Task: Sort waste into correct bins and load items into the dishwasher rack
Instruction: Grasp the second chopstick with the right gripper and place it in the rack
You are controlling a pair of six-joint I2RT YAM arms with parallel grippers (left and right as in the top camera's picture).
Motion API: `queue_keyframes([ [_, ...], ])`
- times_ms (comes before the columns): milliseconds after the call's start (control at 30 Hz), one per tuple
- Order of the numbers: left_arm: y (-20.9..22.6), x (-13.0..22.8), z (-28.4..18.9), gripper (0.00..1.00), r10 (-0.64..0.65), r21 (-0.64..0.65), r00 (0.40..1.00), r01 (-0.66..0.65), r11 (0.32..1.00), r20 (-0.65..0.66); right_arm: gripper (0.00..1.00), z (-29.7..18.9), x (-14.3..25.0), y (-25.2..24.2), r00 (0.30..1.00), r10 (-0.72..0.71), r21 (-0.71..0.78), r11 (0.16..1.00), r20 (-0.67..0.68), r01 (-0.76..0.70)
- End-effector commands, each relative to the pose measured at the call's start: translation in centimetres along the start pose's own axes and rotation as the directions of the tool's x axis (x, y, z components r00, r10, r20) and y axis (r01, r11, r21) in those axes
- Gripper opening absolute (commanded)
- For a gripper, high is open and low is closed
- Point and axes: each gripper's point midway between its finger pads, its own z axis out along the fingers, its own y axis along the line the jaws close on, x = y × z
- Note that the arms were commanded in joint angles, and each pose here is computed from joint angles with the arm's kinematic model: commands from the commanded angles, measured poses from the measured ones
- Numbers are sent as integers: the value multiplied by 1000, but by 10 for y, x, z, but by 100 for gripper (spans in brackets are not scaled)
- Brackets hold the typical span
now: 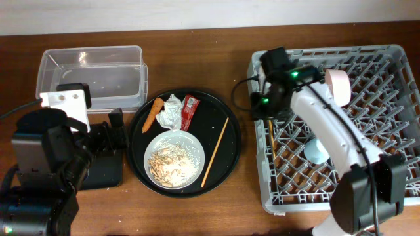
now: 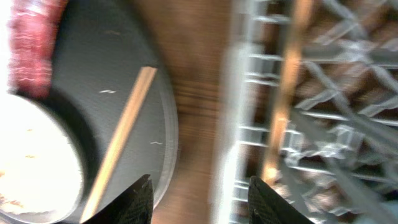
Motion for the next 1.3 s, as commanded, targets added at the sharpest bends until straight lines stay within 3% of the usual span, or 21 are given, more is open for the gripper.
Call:
queue_keyframes([
  [0, 1, -2, -1, 99, -9, -6, 1000, 9, 1000, 6, 48, 0, 9, 59, 1000, -22, -93, 995, 11, 23],
  [233, 1, -2, -1, 99, -9, -6, 1000, 9, 1000, 5, 47, 66, 24, 90, 989, 150, 30, 988, 4, -150],
  [400, 1, -2, -1, 99, -9, -6, 1000, 9, 1000, 6, 46, 126, 42, 73, 952, 292, 134, 951, -96, -279],
  [567, 1, -2, -1, 99, -9, -6, 1000, 9, 1000, 6, 34, 154, 63, 74, 927, 310, 135, 948, -210, -287],
  [700, 1, -2, -1, 99, -9, -6, 1000, 9, 1000, 6, 4, 154, 63, 74, 928, 309, 136, 949, -209, -286],
  [767, 1, -2, -1, 99, -9, -6, 1000, 9, 1000, 5, 4, 153, 61, 74, 928, 311, 133, 948, -206, -289],
  [900, 1, -2, -1, 99, -9, -6, 1000, 9, 1000, 5, 4, 130, 37, 84, 968, 205, 65, 978, -146, -197],
  [1033, 1, -2, -1, 99, -9, -6, 1000, 9, 1000, 5, 4, 66, -4, 91, 997, 62, 41, 997, 50, -64],
  [1167, 1, -2, -1, 99, -9, -6, 1000, 9, 1000, 5, 4, -24, -33, 83, 960, -58, 58, 997, 273, 44],
  [1267, 1, -2, -1, 99, -9, -6, 1000, 9, 1000, 5, 4, -73, -41, 53, 924, -108, 134, 989, 367, 63],
])
